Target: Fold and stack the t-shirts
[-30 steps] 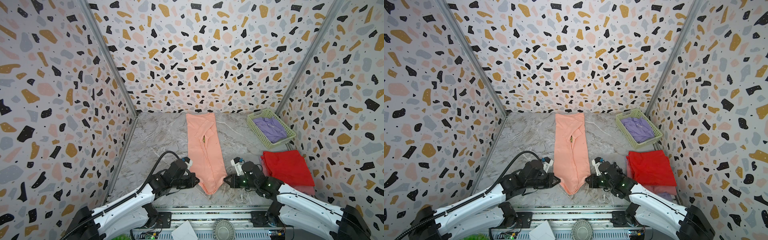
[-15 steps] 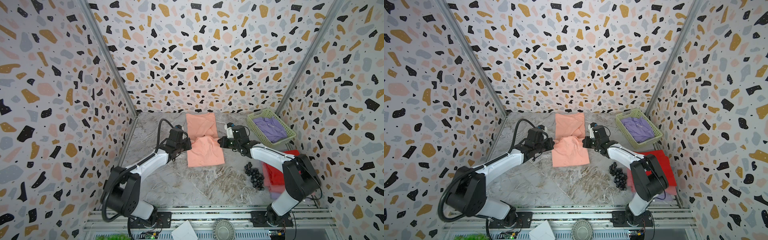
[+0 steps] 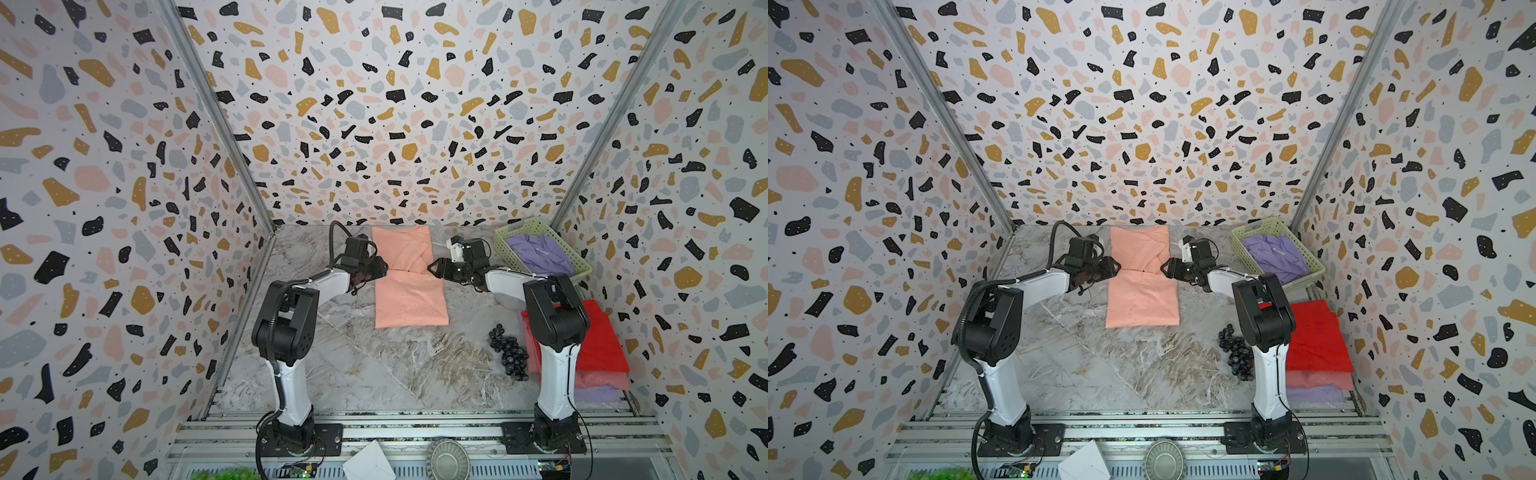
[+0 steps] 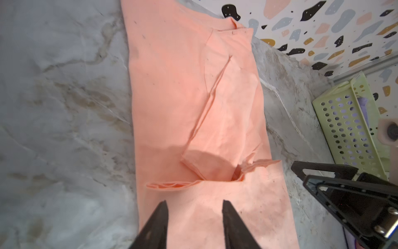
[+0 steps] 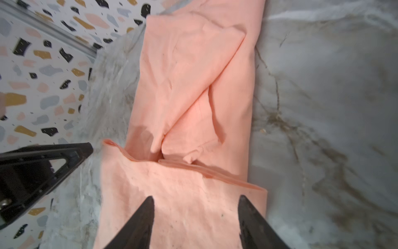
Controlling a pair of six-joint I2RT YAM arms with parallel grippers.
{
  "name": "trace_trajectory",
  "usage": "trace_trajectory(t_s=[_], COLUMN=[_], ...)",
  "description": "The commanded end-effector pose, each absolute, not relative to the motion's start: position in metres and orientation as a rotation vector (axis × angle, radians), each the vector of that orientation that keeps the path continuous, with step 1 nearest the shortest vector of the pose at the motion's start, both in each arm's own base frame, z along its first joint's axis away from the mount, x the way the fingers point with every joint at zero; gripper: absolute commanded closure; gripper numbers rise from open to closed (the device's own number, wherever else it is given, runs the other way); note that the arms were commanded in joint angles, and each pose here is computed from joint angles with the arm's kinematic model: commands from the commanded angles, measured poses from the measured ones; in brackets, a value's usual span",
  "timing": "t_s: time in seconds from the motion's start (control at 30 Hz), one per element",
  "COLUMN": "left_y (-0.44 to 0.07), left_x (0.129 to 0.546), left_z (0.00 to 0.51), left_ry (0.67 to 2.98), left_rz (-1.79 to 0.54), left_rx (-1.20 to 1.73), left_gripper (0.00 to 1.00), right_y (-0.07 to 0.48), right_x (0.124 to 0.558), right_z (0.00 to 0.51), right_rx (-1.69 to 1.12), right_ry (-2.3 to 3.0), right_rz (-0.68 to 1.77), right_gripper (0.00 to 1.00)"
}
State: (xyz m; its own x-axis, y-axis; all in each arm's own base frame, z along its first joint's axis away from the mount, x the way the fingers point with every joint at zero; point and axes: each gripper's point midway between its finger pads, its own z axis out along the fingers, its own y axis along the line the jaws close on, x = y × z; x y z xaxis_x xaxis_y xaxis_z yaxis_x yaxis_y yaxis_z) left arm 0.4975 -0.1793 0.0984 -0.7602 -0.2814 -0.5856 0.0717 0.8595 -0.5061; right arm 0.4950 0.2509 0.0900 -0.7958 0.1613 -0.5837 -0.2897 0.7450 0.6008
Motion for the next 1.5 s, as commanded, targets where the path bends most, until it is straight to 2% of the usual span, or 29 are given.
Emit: trace_trajectory(t_s=[0.0,0.17,0.3,0.5,0.7,0.97,1.23,1.4,1.47], left_y=[-0.152,-0.138,-0.129,-0.144,-0.165,-0.180,-0.191,-0.197,-0.200], left_x=[0.519,0.498,0.462,0.386,0.326,0.291,0.297,0.307,0.310], left_z=[0.138,0.163,0.161,0.137,0.107,0.062,0.038,0.029,0.031], left_ry=[2.232,2.212,2.235,2.304,2.380,2.471,2.488,2.471,2.455], left_rz=[-0.649,-0.593,-0.595,-0.726,-0.852,-0.953,-1.034,-1.078,-1.099], left_rx=[-0.199,-0.198,-0.245,-0.242,-0.228,-0.284,-0.354,-0.403,-0.406], left_gripper=[0.49,0.43,0.41,0.39,0.34,0.33,0.37,0.53,0.60], right_y=[0.235,0.209,0.204,0.202,0.213,0.224,0.236,0.247,0.252], right_x=[0.507,0.473,0.417,0.347,0.304,0.290,0.307,0.318,0.322], right_z=[0.159,0.160,0.144,0.120,0.093,0.056,0.039,0.029,0.027], right_rx=[-0.141,-0.118,-0.110,-0.059,-0.004,0.102,0.165,0.173,0.174], right_ry=[2.157,2.237,2.320,2.408,2.472,2.515,2.519,2.555,2.552], right_rz=[0.942,0.882,0.947,1.031,1.121,1.224,1.269,1.267,1.278], right_gripper=[0.34,0.33,0.33,0.33,0.31,0.31,0.34,0.40,0.45])
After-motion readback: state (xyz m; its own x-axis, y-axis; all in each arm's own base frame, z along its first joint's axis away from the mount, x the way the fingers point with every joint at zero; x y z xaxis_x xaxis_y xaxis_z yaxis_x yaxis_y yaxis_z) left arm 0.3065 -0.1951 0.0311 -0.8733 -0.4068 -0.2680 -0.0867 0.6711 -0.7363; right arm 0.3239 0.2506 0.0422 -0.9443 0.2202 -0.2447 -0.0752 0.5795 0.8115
